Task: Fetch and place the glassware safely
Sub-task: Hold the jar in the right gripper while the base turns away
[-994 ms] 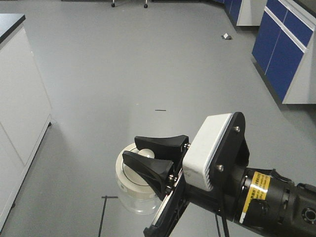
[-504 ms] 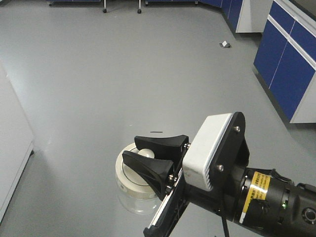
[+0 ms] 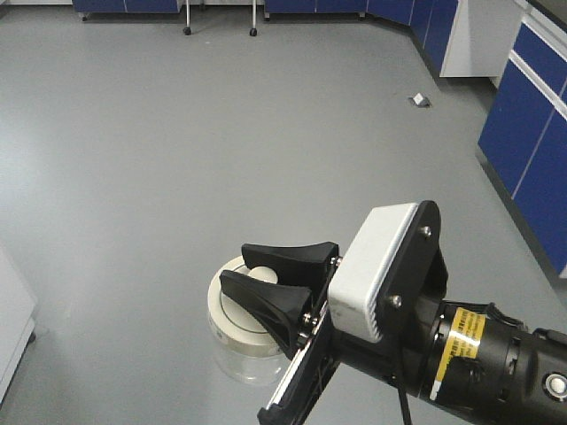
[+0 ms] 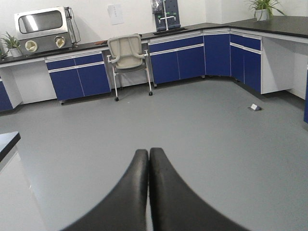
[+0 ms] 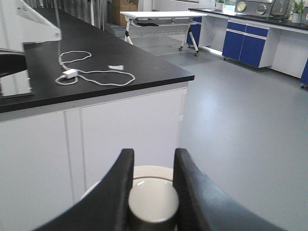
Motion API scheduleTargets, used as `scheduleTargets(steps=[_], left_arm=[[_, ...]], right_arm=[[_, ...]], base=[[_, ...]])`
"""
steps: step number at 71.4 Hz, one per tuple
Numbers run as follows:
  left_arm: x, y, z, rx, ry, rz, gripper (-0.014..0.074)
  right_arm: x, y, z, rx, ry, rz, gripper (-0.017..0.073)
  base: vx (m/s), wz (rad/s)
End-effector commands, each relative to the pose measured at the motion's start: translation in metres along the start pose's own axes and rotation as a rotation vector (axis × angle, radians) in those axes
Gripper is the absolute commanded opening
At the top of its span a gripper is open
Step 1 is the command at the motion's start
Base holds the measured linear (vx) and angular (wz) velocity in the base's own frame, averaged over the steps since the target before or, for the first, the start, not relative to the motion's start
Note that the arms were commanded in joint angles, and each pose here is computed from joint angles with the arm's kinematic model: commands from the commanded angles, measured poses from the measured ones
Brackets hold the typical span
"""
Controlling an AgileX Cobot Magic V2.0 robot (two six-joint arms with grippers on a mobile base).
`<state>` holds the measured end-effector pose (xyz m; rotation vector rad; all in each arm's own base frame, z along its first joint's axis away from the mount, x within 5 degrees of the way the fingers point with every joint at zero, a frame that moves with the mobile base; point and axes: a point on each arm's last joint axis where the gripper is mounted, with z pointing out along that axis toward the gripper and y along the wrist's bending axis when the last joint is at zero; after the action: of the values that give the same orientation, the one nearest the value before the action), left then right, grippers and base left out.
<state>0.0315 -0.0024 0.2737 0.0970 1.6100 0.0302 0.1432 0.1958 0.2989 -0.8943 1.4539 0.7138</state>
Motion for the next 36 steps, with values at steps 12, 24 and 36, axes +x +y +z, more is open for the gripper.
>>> scheduleTargets(steps=[12, 24, 36], left_arm=[[-0.0135, 0.0009, -0.0017, -0.001, -0.079, -0.008, -0.0007], [-0.0135, 0.0009, -0.0017, -0.001, -0.079, -0.008, -0.0007], [-0.0135, 0.0009, -0.0017, -0.001, -0.079, -0.008, -0.0007]], right_arm=[[-0.0264, 0.0013, -0.0041, -0.018, -0.157, -0.006, -0.0003], [-0.0264, 0.0013, -0.0041, -0.018, -0.157, -0.006, -0.0003], [-0.0264, 0.0013, -0.0041, -0.018, -0.157, -0.006, -0.0003]], base=[[0.51, 0.06], [0.52, 0.07], [0.52, 0.04]])
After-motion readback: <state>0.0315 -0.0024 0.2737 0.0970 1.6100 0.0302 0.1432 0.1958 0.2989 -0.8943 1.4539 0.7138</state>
